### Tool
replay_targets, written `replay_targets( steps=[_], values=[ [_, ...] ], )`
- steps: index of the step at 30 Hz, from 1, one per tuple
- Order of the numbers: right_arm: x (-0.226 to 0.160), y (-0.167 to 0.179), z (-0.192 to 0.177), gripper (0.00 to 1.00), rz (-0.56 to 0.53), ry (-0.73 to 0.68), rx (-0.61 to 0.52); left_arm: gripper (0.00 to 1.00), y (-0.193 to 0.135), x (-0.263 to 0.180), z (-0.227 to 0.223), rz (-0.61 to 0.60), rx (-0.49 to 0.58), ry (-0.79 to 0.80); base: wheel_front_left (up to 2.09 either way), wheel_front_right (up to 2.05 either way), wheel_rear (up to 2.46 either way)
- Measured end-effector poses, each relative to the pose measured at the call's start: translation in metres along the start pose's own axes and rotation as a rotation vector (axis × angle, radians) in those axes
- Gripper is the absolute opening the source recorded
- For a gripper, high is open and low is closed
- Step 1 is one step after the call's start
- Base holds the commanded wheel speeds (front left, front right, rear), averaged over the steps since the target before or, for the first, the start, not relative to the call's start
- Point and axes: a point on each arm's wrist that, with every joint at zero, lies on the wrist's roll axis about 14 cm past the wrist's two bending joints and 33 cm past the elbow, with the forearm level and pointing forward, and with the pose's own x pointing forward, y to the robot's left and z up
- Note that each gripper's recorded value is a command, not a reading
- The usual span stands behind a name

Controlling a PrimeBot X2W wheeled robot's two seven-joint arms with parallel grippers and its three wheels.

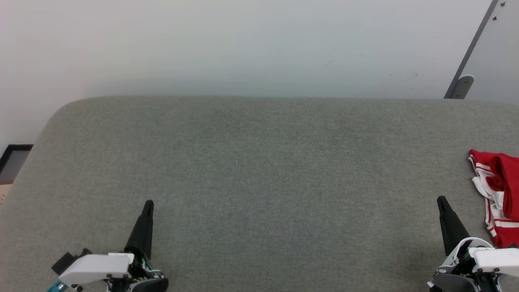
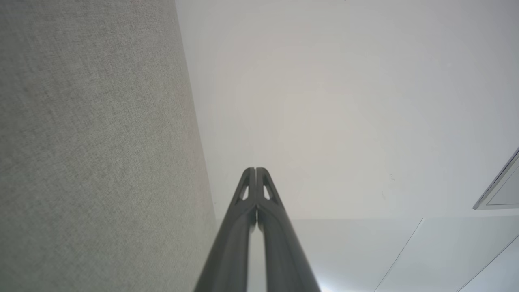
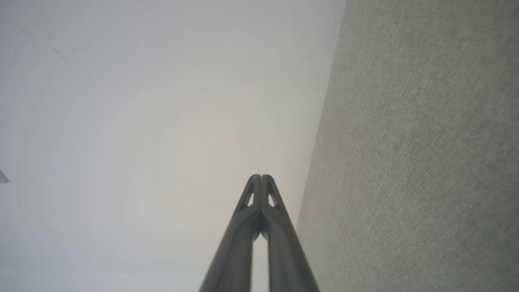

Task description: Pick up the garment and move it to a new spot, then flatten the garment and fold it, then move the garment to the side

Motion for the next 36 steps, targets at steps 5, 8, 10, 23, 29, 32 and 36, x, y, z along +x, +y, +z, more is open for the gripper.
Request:
replay_targets(
  steps=[5, 8, 10, 23, 29, 32, 36],
  values=[
    [0.0000, 0.0000, 0.0000, 0.00, 0.000, 0.000, 0.000, 0.00, 0.0000, 0.0000, -0.0001, 0.000, 0.000, 0.000, 0.00, 0.00, 0.00],
    [0.0000, 0.0000, 0.0000, 0.00, 0.000, 0.000, 0.000, 0.00, 0.0000, 0.0000, -0.0001, 0.000, 0.000, 0.000, 0.00, 0.00, 0.00],
    [0.0000, 0.0000, 0.0000, 0.00, 0.000, 0.000, 0.000, 0.00, 0.0000, 0.0000, 0.0001, 0.000, 0.000, 0.000, 0.00, 0.00, 0.00],
    [0.0000, 0.0000, 0.0000, 0.00, 0.000, 0.000, 0.000, 0.00, -0.0001, 0.0000, -0.0001, 0.000, 0.000, 0.000, 0.00, 0.00, 0.00],
    [0.0000, 0.0000, 0.0000, 0.00, 0.000, 0.000, 0.000, 0.00, -0.0001, 0.0000, 0.0000, 0.000, 0.000, 0.000, 0.00, 0.00, 0.00],
    [0.0000, 0.0000, 0.0000, 0.00, 0.000, 0.000, 0.000, 0.00, -0.0001, 0.0000, 0.0000, 0.000, 0.000, 0.000, 0.00, 0.00, 0.00],
    [0.0000, 0.0000, 0.0000, 0.00, 0.000, 0.000, 0.000, 0.00, -0.0001, 0.0000, 0.0000, 0.000, 0.000, 0.000, 0.00, 0.00, 0.00]
  ],
)
